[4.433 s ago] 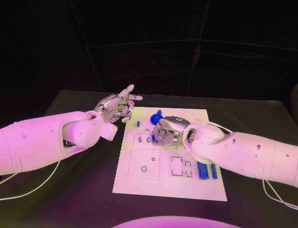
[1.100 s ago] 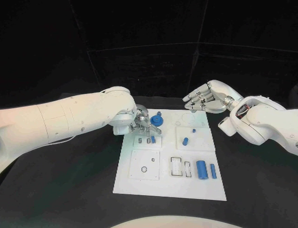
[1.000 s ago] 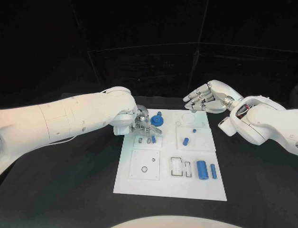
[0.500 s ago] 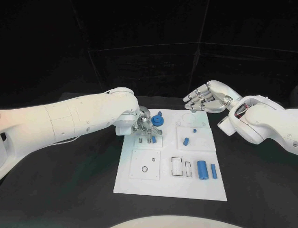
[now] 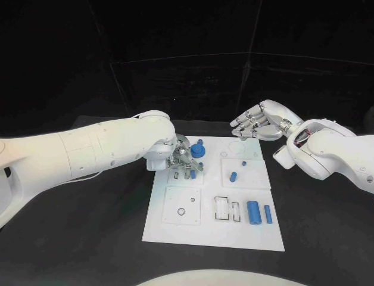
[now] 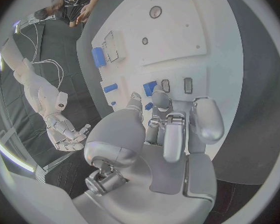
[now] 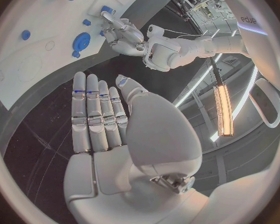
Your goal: Assemble the parts on the task board
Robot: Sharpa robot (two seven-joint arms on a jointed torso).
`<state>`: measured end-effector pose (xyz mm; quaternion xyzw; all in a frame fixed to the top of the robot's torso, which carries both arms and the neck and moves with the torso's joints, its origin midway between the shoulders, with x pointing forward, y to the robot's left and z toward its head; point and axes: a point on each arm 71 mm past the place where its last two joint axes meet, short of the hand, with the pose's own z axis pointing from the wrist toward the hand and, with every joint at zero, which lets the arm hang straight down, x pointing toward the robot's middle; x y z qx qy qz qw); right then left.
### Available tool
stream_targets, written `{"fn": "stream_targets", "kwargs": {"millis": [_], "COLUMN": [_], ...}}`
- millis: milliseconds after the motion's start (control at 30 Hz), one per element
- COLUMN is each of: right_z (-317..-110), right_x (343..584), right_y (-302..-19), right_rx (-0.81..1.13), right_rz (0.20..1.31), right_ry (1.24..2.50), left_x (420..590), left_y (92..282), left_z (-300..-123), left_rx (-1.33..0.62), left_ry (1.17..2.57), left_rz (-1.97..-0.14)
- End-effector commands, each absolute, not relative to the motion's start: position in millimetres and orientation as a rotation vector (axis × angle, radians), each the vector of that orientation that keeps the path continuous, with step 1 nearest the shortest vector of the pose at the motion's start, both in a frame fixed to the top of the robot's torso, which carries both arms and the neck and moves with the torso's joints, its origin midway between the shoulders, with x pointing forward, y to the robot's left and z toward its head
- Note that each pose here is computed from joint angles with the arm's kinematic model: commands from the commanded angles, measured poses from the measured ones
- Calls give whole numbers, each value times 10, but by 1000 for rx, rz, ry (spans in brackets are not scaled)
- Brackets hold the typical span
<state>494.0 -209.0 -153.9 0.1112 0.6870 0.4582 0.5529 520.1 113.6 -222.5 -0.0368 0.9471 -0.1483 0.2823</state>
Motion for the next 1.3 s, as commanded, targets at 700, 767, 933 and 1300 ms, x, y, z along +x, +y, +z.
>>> {"fn": "stream_targets", "kwargs": {"millis": [700, 767, 933, 1300], "right_z": [-1540, -1541, -1544, -1546], "right_x": [4960, 4961, 4963, 4968], "right_y": [-2085, -2082, -2078, -2064], "right_rx": [305, 305, 305, 303], "right_rz": [1085, 1085, 1085, 1087], "right_ry": [1636, 1637, 1639, 1641], "left_x": [5195, 5194, 5193, 5201], "left_y": [1099, 1097, 1095, 1090], "left_z": [-2253, -2255, -2256, -2249], "left_rx": [-72, -70, -70, -71], "left_ry": [2557, 2558, 2559, 2535], "left_rz": [-387, -387, -387, -390]}}
